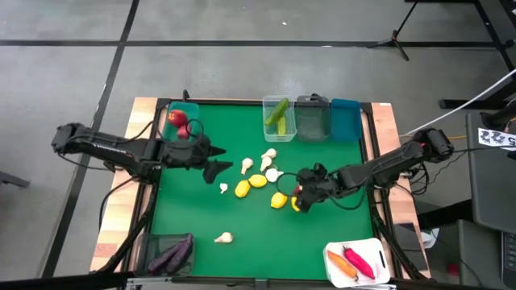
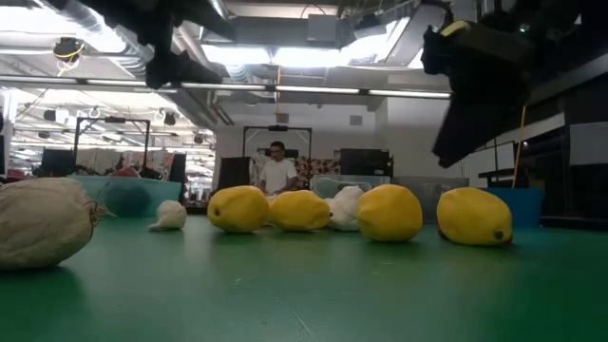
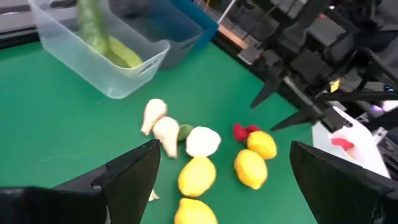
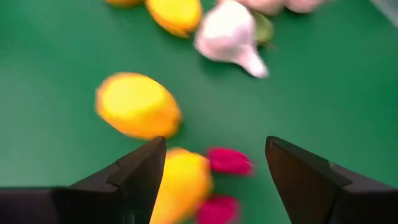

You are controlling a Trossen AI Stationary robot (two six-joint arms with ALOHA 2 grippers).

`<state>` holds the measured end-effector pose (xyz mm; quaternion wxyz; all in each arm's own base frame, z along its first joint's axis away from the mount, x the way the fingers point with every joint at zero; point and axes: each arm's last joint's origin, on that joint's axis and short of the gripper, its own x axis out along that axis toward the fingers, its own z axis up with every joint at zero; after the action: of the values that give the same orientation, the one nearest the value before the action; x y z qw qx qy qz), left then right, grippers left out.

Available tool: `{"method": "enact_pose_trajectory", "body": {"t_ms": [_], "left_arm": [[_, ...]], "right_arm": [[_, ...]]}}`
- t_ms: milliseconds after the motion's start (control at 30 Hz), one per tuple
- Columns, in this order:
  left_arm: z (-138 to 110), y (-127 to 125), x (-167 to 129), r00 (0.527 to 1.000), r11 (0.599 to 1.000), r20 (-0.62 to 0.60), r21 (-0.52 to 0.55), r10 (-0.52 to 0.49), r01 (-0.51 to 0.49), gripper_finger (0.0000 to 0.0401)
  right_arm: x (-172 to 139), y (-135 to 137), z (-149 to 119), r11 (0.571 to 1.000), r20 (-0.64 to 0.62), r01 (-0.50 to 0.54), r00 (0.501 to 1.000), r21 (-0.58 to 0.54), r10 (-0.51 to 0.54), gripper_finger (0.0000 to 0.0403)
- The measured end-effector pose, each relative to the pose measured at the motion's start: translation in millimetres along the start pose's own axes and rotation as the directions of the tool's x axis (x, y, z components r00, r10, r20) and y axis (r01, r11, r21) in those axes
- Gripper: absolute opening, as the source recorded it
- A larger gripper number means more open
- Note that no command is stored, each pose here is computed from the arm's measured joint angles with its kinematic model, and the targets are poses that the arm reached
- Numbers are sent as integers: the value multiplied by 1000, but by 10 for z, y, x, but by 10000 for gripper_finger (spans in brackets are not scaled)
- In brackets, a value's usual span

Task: Sort produce into baskets
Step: Put the yellow lemon into the blue bin

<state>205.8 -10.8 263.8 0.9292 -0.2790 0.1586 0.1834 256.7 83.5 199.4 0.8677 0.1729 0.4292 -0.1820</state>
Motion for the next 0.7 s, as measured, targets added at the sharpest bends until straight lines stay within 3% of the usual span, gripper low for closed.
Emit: {"method": "enact_pose_trajectory", "body": {"t_ms": [167,433,700], "left_arm": [[-76,-66,-37,1000,999,-3,32,10,-10,349],[-128,-136,-71,1000,999,7,51,0,0,349],[-199,-159,14,1000,997,-16,74,25,-24,349]], "right_arm": [[155,257,-43,994,48,-62,997,90,58,278],[365,411,-203,973,-82,161,985,163,-150,278],[567,471,-308,954,-174,229,965,195,-197,278]]}}
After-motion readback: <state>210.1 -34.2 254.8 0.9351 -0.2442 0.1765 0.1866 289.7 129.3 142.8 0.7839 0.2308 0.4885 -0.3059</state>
